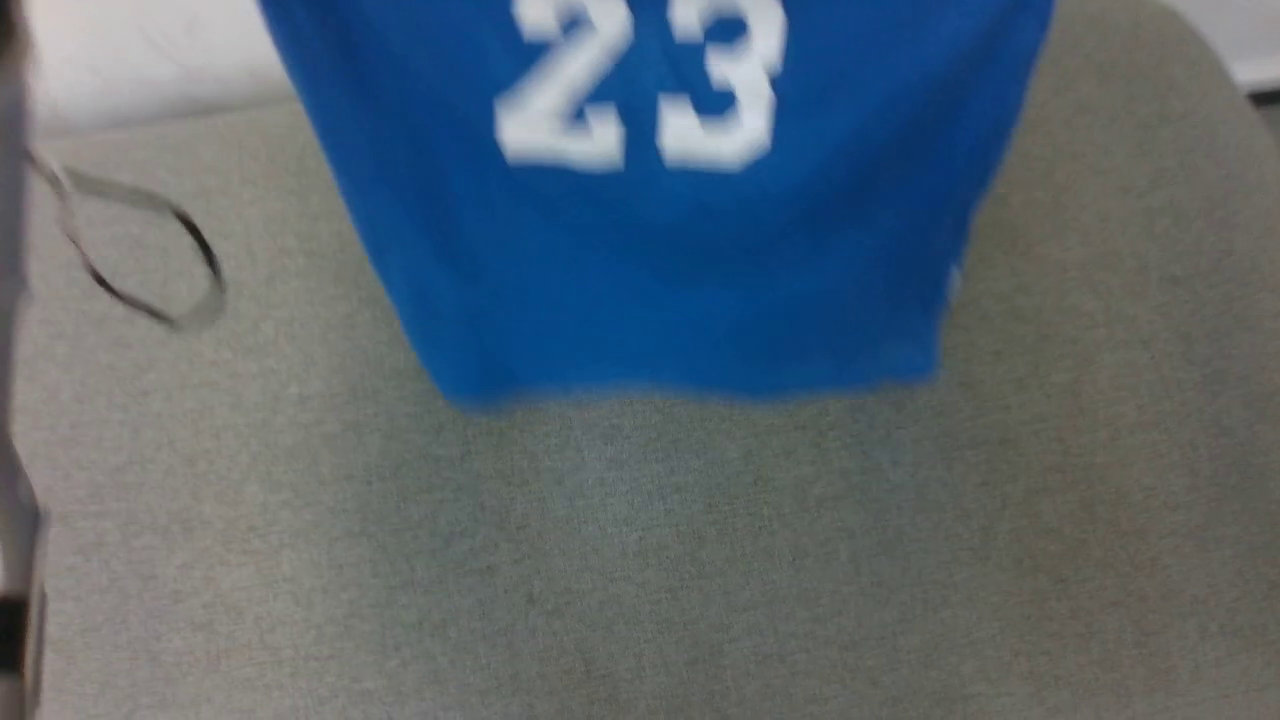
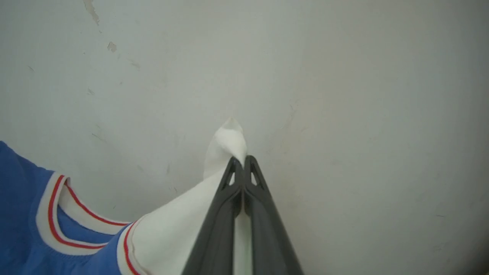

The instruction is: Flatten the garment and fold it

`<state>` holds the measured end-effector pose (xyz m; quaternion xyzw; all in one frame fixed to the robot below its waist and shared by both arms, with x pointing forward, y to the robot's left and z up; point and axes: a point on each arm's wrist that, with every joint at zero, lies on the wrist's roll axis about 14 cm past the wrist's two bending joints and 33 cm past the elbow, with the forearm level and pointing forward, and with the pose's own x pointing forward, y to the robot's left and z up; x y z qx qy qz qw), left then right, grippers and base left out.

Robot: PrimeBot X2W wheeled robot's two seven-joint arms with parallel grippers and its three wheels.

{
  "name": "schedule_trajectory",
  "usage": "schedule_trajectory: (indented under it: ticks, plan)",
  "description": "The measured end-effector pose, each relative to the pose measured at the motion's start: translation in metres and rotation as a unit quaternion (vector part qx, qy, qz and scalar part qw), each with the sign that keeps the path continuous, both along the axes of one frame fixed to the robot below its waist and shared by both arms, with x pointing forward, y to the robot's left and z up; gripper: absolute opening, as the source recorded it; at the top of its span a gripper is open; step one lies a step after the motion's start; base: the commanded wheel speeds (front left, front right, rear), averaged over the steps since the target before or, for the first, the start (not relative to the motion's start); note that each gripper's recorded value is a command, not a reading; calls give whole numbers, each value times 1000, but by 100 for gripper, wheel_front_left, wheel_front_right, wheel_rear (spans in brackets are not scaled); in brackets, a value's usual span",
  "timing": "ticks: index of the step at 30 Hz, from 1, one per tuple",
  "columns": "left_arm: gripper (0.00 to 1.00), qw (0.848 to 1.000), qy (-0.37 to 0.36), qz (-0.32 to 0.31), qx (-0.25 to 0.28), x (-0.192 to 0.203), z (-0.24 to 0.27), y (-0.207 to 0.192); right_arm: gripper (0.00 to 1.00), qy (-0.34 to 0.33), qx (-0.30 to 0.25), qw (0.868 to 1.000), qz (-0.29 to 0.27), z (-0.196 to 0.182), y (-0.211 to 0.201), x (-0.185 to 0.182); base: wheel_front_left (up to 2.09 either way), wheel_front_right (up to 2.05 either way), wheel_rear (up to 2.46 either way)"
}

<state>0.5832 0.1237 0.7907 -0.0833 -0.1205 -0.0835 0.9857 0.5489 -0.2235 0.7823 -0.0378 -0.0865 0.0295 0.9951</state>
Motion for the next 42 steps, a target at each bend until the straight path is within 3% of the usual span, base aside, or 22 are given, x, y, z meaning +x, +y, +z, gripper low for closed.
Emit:
schedule_trajectory:
  ticks: [6, 13, 19, 26, 33, 42]
  plan:
    - [0, 995, -89, 39, -27, 37, 41, 9, 0, -59, -42, 997, -7, 26, 10, 50, 0, 0, 0]
    - [0, 989, -132, 64, -32, 72, 28, 21, 0, -107, -131, 985, -15, 27, 15, 94, 0, 0, 0]
    - [0, 993, -115, 38, -10, 108, -34, 17, 0, -68, -158, 985, -6, -43, 9, 140, 0, 0, 0]
    - [0, 999, -45, 10, -7, 132, -135, 24, 0, -15, -133, 989, 60, -140, 38, 170, 0, 0, 0]
    - [0, 998, -32, -44, -22, 94, -170, 20, 0, -11, -53, 991, 124, -170, 49, 138, 0, 0, 0]
    - [0, 997, 28, -25, -65, 0, -205, 41, 0, 66, 19, 991, 119, -214, 19, 37, 0, 0, 0]
